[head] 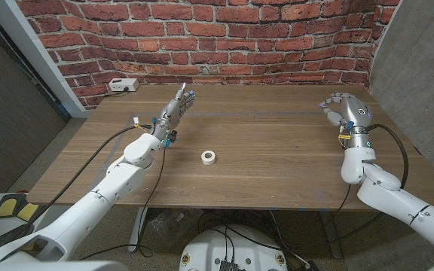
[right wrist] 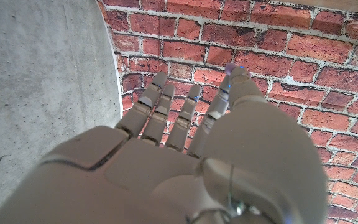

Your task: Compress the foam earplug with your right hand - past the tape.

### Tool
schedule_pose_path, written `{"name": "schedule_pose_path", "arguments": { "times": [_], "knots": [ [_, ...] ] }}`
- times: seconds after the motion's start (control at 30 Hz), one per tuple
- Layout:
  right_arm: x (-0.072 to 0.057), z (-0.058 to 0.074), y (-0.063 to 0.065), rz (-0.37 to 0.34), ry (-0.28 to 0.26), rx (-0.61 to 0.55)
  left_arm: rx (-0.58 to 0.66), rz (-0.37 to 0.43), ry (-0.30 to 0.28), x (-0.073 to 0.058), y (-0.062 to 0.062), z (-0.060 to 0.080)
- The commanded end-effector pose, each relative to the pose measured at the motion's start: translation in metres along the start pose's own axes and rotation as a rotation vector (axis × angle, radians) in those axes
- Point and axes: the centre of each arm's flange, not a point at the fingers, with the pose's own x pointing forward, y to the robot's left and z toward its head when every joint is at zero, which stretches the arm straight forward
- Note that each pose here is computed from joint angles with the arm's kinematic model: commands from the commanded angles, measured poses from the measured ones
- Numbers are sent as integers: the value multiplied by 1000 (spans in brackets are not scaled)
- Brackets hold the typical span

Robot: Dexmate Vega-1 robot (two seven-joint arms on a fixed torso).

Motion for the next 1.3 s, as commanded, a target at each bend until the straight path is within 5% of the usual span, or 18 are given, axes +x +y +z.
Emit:
{"name": "schedule_pose_path", "arguments": {
  "times": [0.03, 0.67, 1.3],
  "knots": [
    [-1, 0, 0, -13, -1, 4, 9, -2, -3, 3, -1, 5],
    [0, 1, -1, -5, -10, -12, 15, 0, -4, 1, -1, 9],
    [25, -2, 9, 126, 0, -88, 3, 15, -9, -8, 0, 5]
  ]
}}
